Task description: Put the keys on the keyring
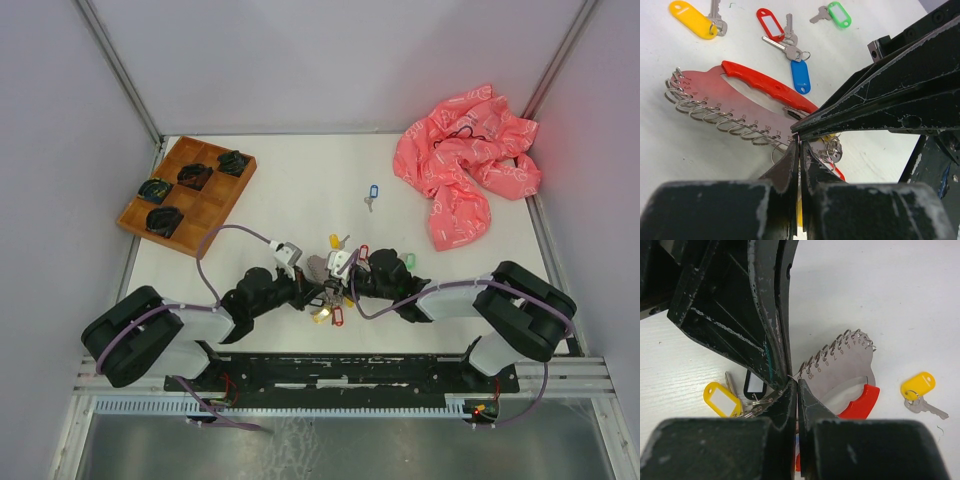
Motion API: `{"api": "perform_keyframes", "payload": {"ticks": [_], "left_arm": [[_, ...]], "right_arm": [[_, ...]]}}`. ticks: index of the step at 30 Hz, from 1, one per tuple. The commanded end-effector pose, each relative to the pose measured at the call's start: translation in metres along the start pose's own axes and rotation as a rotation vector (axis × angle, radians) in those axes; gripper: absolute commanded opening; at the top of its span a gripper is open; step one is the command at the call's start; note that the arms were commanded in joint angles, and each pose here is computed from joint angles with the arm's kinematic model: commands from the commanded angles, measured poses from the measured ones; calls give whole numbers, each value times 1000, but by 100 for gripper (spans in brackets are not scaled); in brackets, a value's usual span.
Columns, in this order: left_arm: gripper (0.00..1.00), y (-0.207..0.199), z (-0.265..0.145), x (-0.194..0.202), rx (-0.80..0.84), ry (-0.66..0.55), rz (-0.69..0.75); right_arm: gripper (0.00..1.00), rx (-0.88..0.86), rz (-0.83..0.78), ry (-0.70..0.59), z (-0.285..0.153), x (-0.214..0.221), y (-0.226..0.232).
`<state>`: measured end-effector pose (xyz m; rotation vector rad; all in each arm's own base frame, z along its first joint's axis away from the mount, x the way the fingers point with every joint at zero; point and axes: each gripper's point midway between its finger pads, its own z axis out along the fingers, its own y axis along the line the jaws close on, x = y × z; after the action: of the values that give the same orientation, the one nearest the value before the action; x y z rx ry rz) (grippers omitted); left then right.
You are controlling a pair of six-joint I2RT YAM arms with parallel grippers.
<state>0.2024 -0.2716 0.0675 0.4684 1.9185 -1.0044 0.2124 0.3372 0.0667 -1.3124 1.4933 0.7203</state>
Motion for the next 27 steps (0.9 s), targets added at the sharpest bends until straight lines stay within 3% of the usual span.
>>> {"api": "perform_keyframes", "payload": {"ticks": [1,6,17,27], "left_arm": [[3,-34,2,-63,123,-235,-37],[5,-40,3,-68,149,-243,-39],[30,-7,-22,-60,-26,-211,200],[33,-11,-17,-44,40,-174,298]], "right_arm": [[1,-20,27,-22,6,-9,3],[1,27,-15,-26,1,-15,-7],[1,82,-115,-56,-22,-43,-18],[1,106,-191,-68,-27,-57,-26]]}}
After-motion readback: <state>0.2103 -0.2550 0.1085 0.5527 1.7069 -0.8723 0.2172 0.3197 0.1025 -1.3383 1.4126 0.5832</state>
